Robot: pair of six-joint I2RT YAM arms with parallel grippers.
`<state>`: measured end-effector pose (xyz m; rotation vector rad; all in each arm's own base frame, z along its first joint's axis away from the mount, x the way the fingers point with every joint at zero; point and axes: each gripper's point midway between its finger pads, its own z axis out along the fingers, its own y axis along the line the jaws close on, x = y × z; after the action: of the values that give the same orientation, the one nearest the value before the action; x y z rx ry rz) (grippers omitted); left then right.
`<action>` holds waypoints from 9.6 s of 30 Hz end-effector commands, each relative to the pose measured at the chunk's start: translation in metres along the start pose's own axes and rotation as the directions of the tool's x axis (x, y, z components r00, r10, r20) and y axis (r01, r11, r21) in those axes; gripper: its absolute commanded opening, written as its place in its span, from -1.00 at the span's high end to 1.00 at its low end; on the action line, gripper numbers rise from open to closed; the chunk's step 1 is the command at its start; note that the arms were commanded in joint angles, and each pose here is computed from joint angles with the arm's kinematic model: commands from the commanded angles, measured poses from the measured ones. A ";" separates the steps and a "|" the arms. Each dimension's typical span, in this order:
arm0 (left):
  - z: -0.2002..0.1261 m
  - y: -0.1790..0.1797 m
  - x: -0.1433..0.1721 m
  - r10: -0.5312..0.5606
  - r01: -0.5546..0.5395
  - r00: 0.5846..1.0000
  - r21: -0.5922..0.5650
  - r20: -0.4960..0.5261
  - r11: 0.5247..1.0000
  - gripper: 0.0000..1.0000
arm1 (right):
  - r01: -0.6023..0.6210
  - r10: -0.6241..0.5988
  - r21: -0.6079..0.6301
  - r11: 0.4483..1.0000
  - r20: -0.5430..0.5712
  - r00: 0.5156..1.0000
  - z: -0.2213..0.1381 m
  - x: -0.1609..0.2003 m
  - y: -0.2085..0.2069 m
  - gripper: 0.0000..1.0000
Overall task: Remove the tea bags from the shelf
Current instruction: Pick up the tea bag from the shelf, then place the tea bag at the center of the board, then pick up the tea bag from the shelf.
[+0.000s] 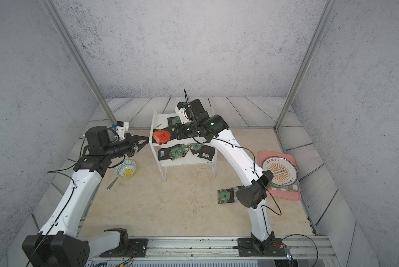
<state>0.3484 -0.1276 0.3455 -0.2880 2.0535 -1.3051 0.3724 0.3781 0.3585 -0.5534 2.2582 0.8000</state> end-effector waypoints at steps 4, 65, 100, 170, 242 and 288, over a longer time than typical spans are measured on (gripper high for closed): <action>-0.015 -0.015 -0.012 0.083 -0.082 0.996 -0.021 0.040 0.996 1.00 | 0.006 -0.001 0.142 0.990 -0.039 0.999 -0.019 0.014 -0.027 0.73; -0.023 0.005 -0.026 0.088 -0.073 0.991 -0.147 0.101 0.986 1.00 | 0.100 -0.100 0.032 0.995 0.014 0.995 -0.022 0.008 0.004 0.53; -0.084 0.050 0.017 0.080 -0.025 0.989 -0.391 0.124 0.920 1.00 | 0.117 -0.128 0.112 0.987 0.099 0.987 -0.050 -0.022 -0.002 0.50; 0.015 -0.076 0.238 0.436 -0.279 0.810 0.397 -0.391 0.875 1.00 | -0.179 0.149 -0.621 0.763 -0.101 0.984 -0.115 0.198 0.028 0.63; -0.046 -0.017 0.127 0.357 -0.377 0.923 -0.153 -0.141 0.914 -0.14 | -0.095 0.102 0.227 0.969 -0.020 0.995 -0.147 0.203 -0.106 0.06; -0.030 -0.017 0.019 0.201 -0.183 0.979 -0.320 0.022 0.930 -0.30 | 0.892 -0.887 0.052 0.450 0.141 0.439 -0.028 0.036 0.044 -0.90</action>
<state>0.3090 -0.1230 0.3605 -0.2480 2.1906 -0.8166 0.3019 0.3800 0.3636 -1.4868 1.4526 0.3176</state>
